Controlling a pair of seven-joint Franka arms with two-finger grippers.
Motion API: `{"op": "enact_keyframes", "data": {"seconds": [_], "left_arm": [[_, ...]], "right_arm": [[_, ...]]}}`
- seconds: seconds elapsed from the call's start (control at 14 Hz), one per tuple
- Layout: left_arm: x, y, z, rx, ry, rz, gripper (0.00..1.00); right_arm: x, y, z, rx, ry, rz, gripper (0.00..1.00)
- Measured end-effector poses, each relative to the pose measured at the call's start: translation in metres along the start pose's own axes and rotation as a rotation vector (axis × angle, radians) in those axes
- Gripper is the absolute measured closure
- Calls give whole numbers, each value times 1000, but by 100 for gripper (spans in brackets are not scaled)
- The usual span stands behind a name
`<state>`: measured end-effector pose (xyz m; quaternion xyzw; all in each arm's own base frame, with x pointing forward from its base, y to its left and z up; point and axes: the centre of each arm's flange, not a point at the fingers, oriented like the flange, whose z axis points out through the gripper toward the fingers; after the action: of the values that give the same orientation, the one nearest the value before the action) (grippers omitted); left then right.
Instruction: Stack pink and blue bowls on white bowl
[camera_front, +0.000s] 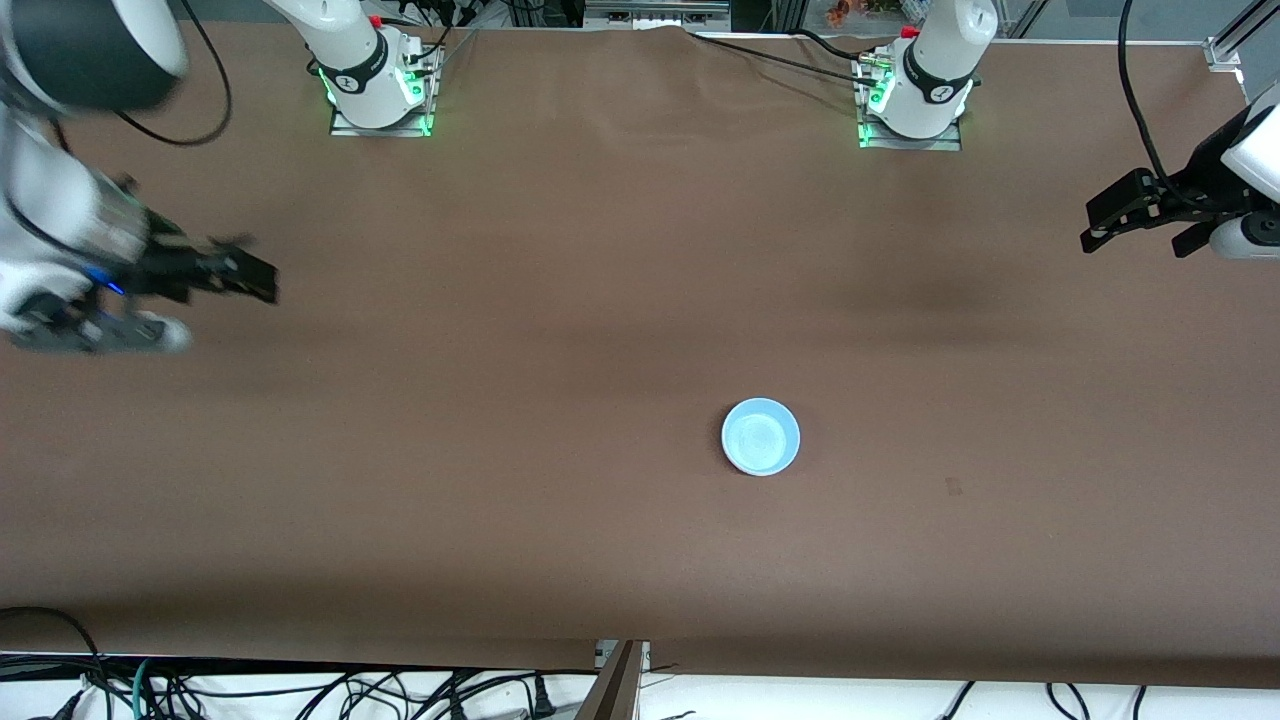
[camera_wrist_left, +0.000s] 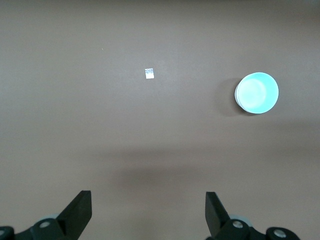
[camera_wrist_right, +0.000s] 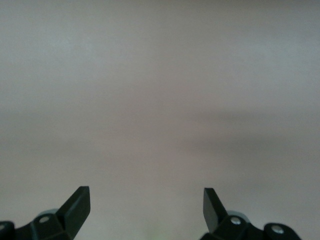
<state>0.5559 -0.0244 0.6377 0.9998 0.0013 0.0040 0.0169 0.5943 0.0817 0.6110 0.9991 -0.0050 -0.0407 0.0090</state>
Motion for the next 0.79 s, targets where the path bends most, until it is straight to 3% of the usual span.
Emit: {"op": "enact_keyframes", "data": {"seconds": [0.14,0.36,0.5,0.79], "left_arm": [[1,1,0,0,0,-1,0],[1,1,1,1,-1,-5,0],[1,1,1,1,-1,-7,0],[1,3,0,1,0,-6,0]], "right_arm": [[-29,12,-14,-27,10,13,0],[-54,17,-3,-53,-36,-18,0],[-61,23,4,-57,-72,-22,0],[-63,28,10,-58,-90,-16,0]]}}
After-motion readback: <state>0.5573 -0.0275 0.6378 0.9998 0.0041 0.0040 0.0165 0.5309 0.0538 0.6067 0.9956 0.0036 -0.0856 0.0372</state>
